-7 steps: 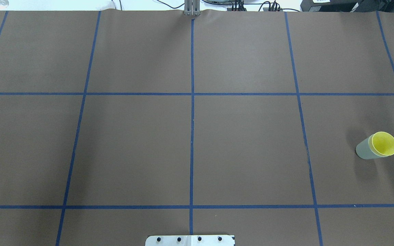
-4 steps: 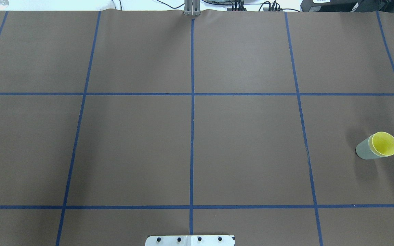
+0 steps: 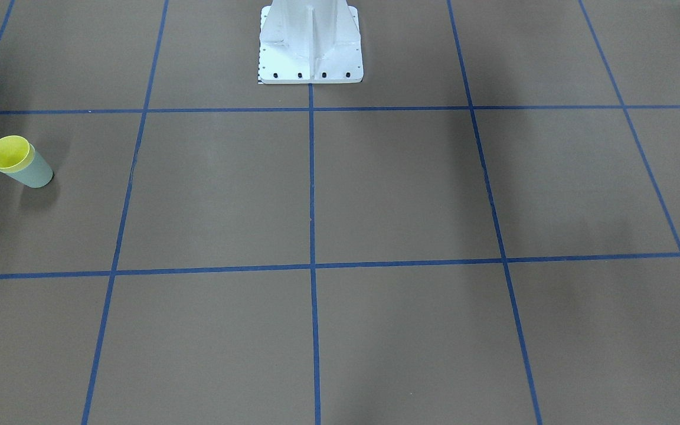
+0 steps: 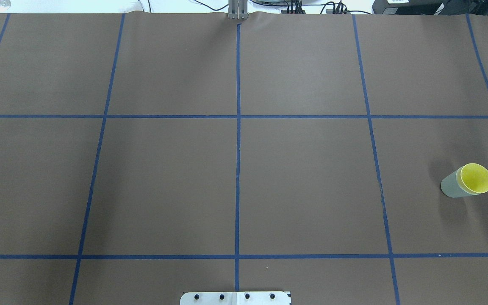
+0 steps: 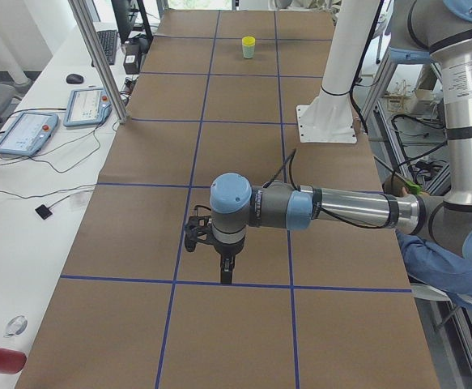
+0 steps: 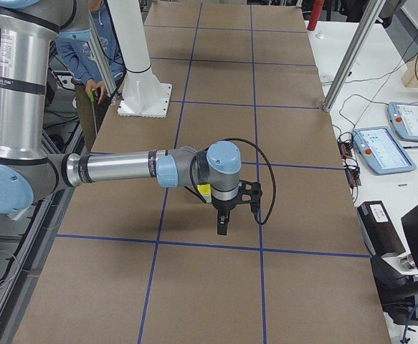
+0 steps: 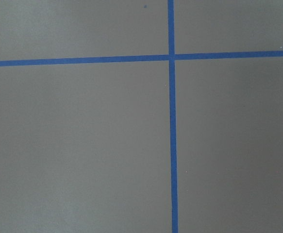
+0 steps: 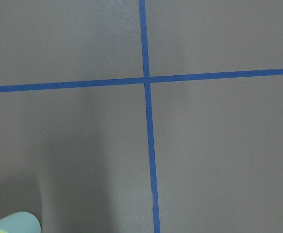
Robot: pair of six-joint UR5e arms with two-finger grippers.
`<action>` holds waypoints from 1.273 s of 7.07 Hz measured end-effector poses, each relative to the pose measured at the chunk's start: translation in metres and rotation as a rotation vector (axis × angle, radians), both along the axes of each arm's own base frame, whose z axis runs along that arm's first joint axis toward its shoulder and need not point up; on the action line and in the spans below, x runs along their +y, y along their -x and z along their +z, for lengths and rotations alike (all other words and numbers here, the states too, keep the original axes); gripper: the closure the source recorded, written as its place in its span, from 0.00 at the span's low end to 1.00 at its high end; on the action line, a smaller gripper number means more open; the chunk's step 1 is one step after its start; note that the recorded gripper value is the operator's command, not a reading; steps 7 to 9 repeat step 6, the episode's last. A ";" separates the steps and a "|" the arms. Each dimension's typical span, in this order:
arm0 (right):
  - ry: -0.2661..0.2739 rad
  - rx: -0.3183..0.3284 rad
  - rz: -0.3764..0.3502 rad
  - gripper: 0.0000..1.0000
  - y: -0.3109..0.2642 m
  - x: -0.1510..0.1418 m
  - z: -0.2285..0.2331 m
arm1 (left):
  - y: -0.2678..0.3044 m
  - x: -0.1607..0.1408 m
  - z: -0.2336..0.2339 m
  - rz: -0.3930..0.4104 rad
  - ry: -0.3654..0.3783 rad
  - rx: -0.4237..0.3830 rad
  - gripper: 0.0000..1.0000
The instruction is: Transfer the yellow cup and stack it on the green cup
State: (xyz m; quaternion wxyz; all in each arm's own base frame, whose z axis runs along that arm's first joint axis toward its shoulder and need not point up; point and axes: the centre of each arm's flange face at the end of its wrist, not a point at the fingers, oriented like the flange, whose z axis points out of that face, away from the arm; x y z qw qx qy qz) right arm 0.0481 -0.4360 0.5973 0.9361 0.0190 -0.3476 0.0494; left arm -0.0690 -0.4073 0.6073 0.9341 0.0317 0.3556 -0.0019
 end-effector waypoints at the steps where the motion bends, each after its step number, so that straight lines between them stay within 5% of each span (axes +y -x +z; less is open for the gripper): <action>1: -0.006 0.003 0.000 0.00 0.000 -0.001 -0.002 | 0.000 -0.001 0.000 -0.001 0.000 0.001 0.00; 9: 0.031 0.006 -0.005 0.00 0.000 -0.008 0.022 | 0.001 -0.001 -0.016 -0.006 -0.028 -0.001 0.00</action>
